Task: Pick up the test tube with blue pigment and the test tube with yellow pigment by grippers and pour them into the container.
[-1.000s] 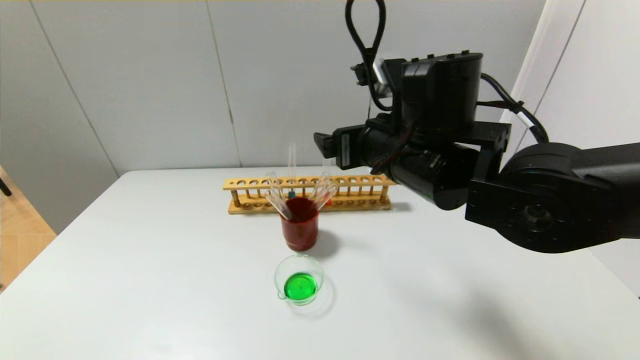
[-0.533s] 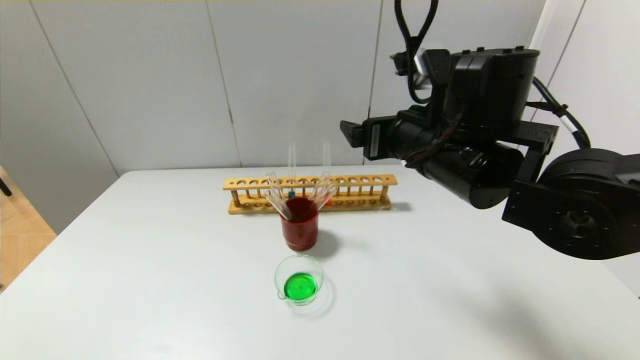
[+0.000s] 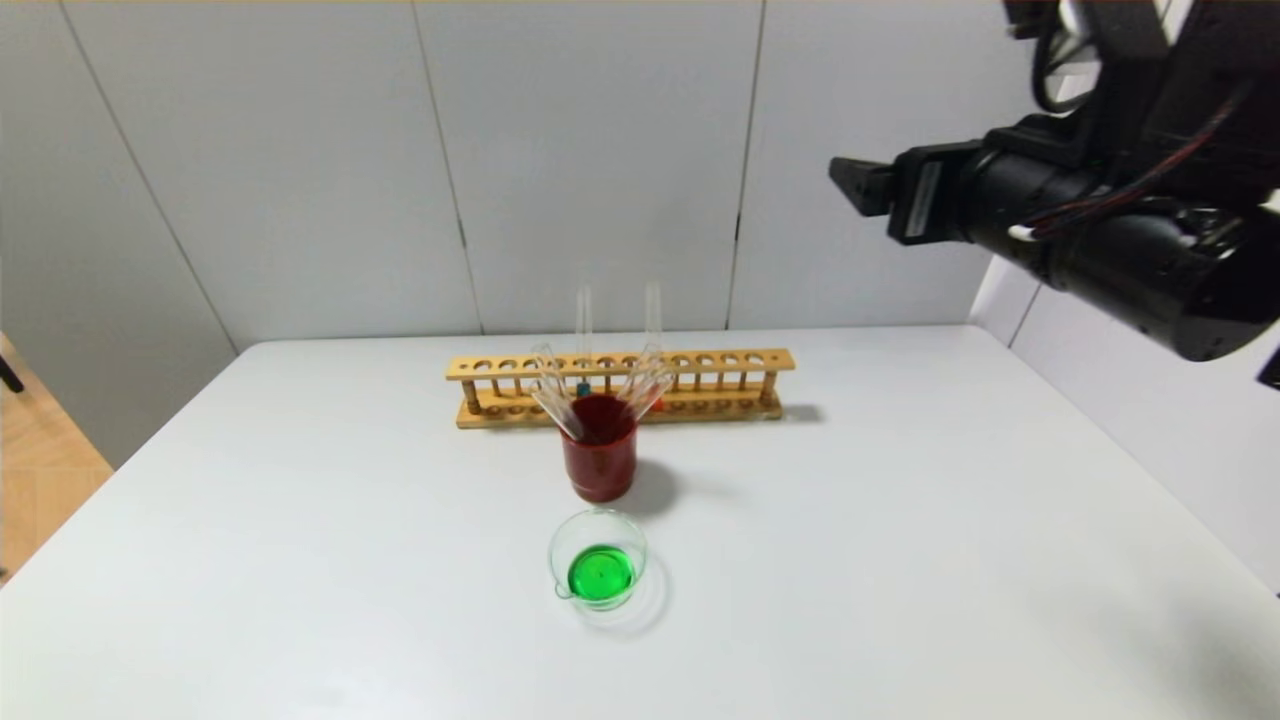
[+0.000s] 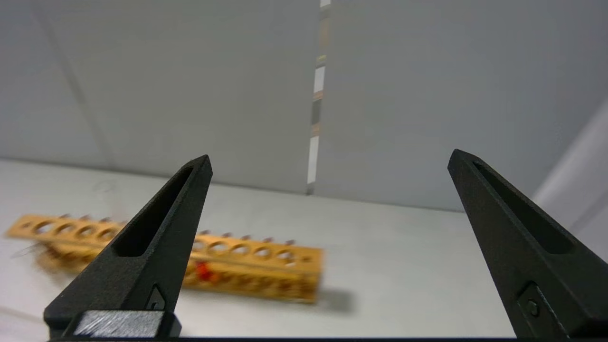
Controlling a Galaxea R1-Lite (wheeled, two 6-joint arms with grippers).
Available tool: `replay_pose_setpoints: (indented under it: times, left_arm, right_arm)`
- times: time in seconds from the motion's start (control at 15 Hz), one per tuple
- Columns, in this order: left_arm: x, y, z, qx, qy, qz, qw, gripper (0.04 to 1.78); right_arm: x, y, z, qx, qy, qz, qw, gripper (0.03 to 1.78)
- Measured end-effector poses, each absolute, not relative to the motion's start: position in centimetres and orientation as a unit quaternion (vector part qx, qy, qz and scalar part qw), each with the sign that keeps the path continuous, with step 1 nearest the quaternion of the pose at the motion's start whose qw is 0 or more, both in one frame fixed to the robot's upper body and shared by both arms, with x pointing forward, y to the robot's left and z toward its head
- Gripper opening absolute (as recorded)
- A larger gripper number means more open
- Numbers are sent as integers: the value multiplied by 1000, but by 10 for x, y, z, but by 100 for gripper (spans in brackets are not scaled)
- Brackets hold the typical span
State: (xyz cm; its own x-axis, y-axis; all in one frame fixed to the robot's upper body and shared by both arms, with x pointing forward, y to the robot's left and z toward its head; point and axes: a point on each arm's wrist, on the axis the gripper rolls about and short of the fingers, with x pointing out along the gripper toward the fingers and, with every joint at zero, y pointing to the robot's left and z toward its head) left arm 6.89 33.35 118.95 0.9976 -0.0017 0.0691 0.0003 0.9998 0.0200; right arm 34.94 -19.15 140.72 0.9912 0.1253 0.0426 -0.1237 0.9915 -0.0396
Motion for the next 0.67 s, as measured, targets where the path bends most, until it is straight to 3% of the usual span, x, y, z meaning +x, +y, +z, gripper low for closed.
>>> replay_pose_setpoints:
  times: [0.33, 0.67]
  left_arm:
    - [69, 334, 1190, 10, -35, 0, 999, 171]
    - [69, 334, 1190, 10, -35, -1, 999, 171]
  right_arm:
    - [293, -269, 1437, -62, -79, -36, 994, 174]
    - [199, -322, 1435, -99, -101, -113, 983, 174]
